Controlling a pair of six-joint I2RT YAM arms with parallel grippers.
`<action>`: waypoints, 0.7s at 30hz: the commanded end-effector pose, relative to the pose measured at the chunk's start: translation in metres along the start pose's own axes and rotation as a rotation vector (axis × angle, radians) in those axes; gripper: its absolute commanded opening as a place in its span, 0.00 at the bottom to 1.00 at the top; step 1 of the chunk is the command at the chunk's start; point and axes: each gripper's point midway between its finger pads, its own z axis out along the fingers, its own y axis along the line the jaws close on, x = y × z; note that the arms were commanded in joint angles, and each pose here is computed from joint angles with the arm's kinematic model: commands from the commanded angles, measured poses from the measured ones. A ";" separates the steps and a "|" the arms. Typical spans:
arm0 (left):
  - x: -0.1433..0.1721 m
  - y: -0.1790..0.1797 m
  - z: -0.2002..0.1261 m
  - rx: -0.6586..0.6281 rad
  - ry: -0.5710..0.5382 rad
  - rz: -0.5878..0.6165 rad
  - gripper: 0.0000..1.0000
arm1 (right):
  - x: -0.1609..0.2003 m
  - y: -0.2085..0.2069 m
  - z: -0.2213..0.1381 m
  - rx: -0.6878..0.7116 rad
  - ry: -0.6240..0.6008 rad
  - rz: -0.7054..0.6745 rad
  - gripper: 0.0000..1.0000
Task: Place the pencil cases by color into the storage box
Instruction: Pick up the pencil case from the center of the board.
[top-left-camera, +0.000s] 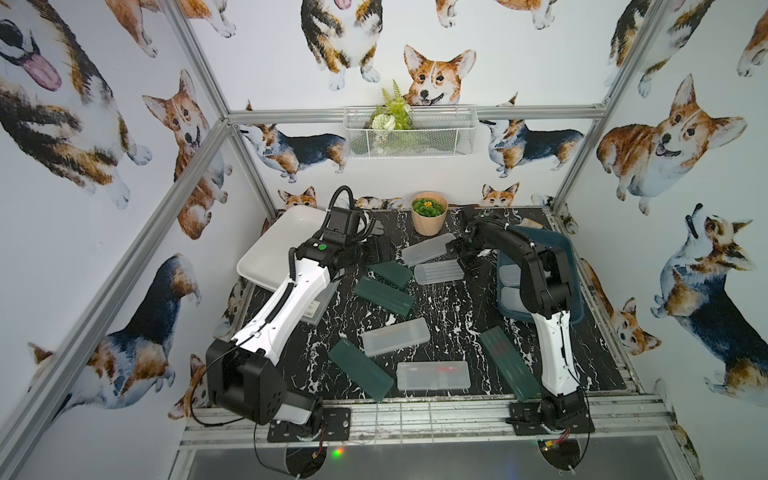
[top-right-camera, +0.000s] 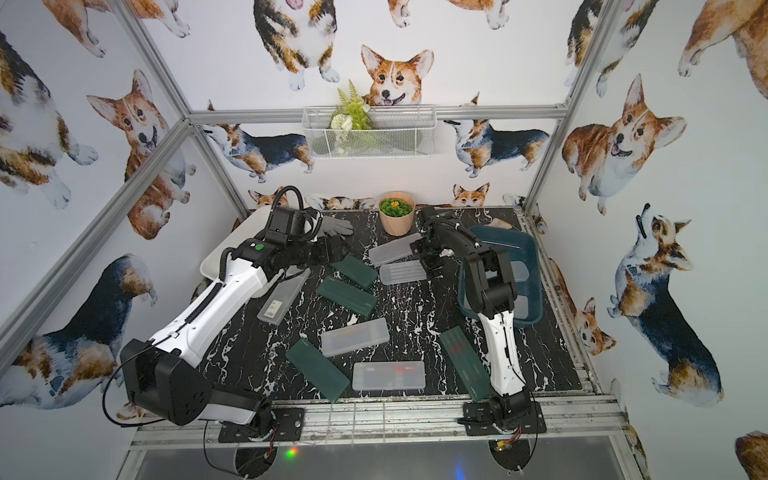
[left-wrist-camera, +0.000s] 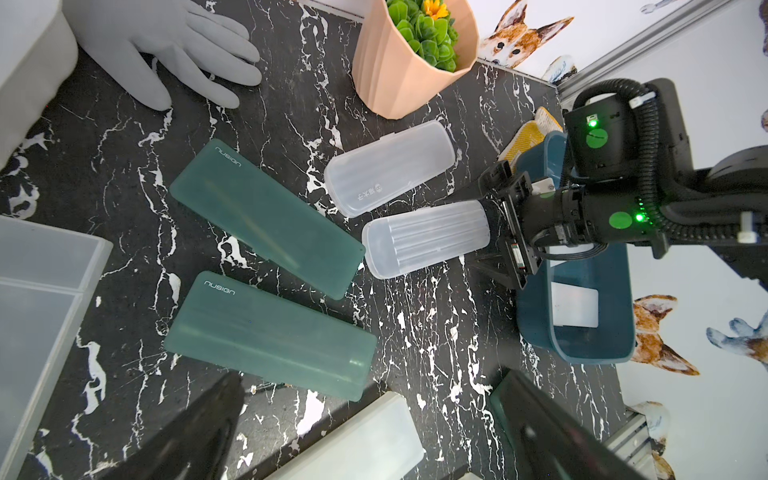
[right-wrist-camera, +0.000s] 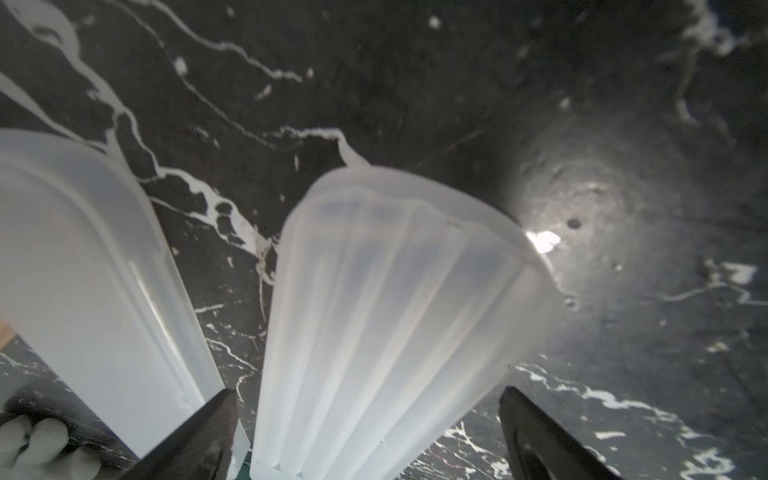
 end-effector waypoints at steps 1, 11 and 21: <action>-0.006 -0.005 -0.001 0.015 -0.014 0.005 0.99 | -0.004 0.002 0.005 0.008 -0.009 0.171 0.99; -0.007 -0.004 -0.001 0.008 -0.013 0.006 0.99 | -0.006 -0.005 0.018 0.055 -0.009 0.170 0.98; -0.008 -0.004 -0.001 0.005 -0.018 0.000 0.99 | -0.003 -0.019 0.027 0.094 -0.006 0.151 0.79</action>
